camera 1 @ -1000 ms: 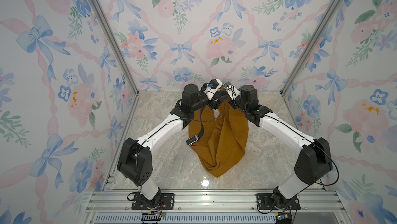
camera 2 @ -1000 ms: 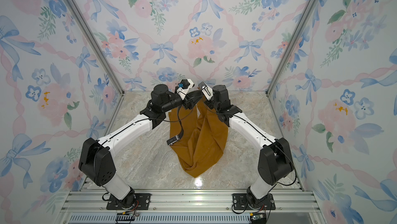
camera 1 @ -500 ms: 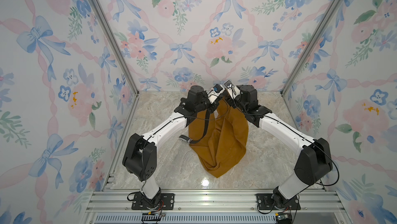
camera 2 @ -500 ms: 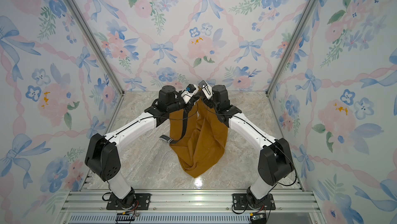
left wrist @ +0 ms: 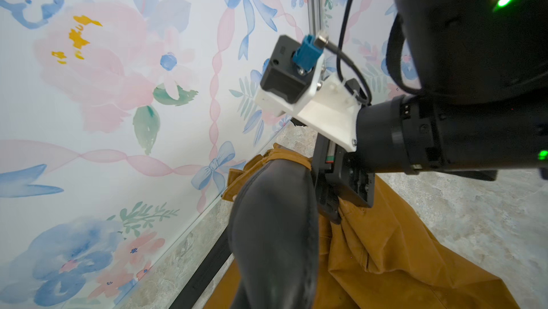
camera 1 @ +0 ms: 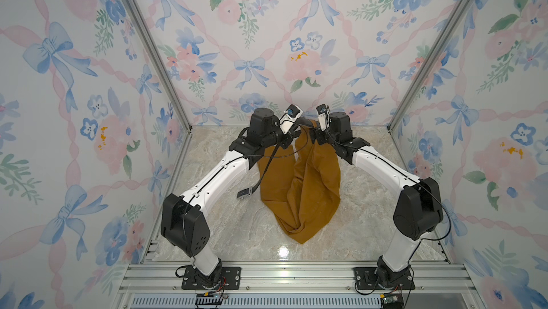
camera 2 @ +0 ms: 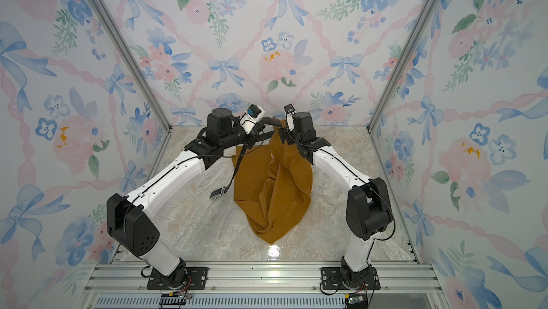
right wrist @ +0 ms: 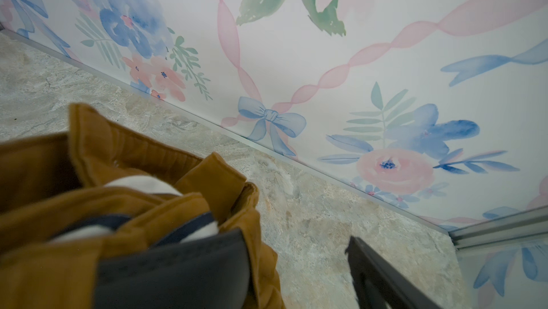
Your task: Remove the belt from the trousers
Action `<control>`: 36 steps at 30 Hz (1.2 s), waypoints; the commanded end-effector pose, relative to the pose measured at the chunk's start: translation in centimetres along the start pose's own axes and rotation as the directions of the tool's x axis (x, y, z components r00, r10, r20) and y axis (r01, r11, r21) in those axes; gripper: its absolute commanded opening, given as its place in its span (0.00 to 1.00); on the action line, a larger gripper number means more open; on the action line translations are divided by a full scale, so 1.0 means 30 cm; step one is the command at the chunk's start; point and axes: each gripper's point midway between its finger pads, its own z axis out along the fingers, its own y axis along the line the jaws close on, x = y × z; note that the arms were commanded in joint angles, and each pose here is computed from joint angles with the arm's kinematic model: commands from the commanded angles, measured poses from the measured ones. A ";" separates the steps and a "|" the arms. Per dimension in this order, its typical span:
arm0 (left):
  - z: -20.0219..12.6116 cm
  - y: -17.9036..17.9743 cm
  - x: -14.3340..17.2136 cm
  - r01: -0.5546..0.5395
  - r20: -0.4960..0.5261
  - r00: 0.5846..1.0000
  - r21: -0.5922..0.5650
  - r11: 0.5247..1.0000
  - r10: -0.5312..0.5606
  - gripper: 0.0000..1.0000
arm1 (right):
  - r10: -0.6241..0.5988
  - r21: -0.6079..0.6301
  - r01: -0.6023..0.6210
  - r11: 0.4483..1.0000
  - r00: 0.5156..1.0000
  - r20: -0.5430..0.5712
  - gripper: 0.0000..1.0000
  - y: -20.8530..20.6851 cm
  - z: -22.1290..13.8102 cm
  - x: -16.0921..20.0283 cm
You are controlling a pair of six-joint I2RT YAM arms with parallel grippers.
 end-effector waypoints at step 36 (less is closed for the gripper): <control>-0.333 0.354 0.377 0.171 0.150 0.982 -0.426 0.888 -0.117 0.56 | 0.031 0.086 -0.030 0.996 0.999 -0.021 0.00 -0.209 -0.046 0.138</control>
